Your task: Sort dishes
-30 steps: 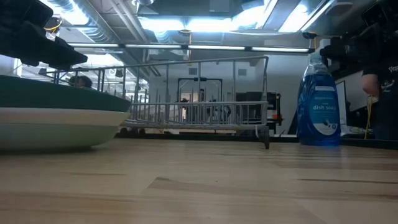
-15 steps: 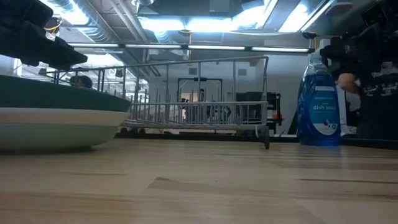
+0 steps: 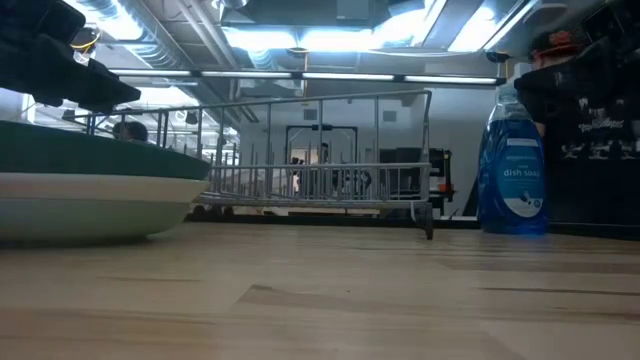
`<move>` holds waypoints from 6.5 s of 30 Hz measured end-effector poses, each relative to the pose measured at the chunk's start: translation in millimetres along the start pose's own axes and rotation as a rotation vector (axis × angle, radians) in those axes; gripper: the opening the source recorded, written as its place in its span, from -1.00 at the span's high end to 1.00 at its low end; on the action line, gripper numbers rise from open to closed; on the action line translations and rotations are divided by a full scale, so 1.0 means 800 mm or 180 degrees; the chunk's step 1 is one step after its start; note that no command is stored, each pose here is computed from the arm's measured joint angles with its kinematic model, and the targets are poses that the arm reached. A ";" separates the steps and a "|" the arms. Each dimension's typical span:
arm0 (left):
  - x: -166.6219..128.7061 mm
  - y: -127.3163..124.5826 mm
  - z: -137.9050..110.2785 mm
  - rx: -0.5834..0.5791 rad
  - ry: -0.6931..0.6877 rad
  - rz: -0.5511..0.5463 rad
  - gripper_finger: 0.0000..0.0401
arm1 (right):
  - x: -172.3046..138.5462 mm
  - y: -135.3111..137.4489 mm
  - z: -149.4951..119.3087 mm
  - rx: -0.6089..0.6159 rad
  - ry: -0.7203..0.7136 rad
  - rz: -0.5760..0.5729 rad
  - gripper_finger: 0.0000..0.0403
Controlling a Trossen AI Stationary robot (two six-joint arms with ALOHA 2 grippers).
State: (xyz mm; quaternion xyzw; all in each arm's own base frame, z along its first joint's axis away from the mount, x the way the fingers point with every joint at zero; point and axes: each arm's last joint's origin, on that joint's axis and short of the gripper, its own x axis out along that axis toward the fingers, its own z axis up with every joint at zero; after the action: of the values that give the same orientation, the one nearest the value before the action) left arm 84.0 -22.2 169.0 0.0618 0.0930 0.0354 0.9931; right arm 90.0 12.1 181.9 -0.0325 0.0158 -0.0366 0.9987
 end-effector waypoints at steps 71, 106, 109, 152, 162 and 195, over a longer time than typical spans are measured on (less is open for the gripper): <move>-0.066 0.032 0.058 -0.2383 0.1719 0.0339 0.99 | 0.000 0.000 -0.002 -0.0018 0.0055 0.0004 0.64; 0.003 0.000 0.042 -0.1825 0.2654 0.1794 0.99 | 0.000 0.000 -0.003 -0.0021 0.0069 0.0004 0.64; 0.003 -0.001 0.041 -0.1820 0.2766 0.1686 0.98 | 0.000 0.000 -0.003 -0.0021 0.0069 0.0003 0.64; 0.020 -0.017 0.052 -0.1829 0.2774 0.0647 0.97 | 0.000 0.000 -0.003 -0.0023 0.0069 0.0005 0.64; 0.022 -0.018 0.054 -0.1820 0.2735 0.0608 0.40 | 0.000 0.000 -0.003 -0.0022 0.0069 0.0004 0.64; -0.010 0.006 0.101 -0.1486 0.2887 0.1255 0.40 | 0.000 0.000 -0.003 -0.0022 0.0070 0.0003 0.64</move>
State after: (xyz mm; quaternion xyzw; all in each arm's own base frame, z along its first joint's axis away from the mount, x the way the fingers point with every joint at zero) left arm 91.5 -27.7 250.0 -0.1655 0.4883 0.2638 0.8152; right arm 90.0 12.1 179.7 -0.0355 0.0269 -0.0364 0.9983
